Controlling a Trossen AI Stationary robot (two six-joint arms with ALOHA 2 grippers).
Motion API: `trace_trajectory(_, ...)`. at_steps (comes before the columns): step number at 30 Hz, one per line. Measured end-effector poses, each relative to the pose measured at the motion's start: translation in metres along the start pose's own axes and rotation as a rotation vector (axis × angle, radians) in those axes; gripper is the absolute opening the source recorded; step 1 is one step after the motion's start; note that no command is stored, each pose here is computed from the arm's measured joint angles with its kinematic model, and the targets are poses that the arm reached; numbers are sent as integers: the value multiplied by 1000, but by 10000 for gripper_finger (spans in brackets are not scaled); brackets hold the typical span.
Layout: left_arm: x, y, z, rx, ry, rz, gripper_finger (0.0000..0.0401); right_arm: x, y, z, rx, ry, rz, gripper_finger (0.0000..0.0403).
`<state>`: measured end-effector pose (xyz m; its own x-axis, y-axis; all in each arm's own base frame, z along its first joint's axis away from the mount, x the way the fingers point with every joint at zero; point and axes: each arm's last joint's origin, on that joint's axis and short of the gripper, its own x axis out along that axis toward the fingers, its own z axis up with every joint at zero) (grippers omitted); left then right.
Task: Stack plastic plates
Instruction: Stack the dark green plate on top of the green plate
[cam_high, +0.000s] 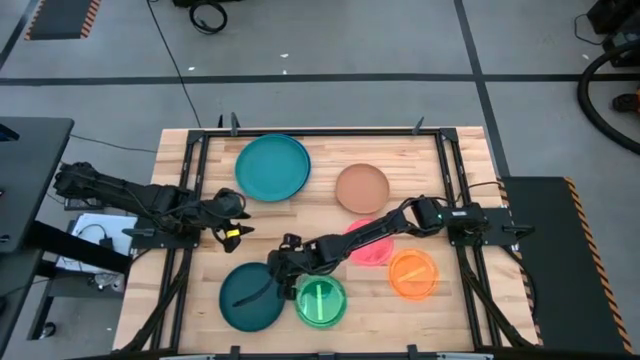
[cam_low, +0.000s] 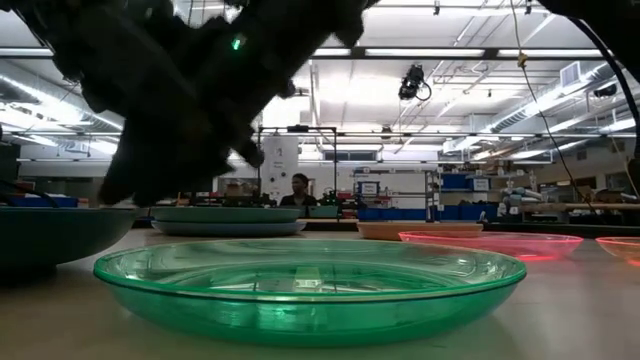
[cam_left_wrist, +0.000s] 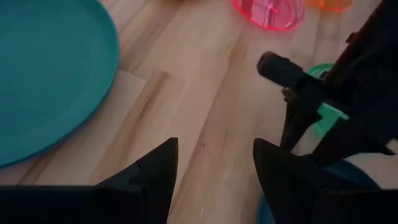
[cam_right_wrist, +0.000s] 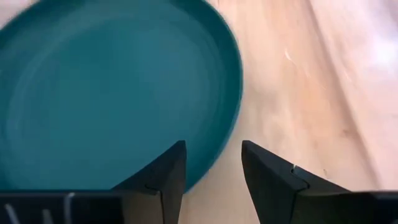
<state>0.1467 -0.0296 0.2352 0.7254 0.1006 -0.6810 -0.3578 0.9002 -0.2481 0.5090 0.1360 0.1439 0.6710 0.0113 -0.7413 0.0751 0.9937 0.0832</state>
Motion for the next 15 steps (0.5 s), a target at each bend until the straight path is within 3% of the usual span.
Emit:
trace_trajectory(5,3,0,-2,-6,30,23,217,10,-6,-8,22,59,34,159)
trace_trajectory(15,9,-1,-3,-2,54,41,217,16,-25,-3,24,76,90,107)
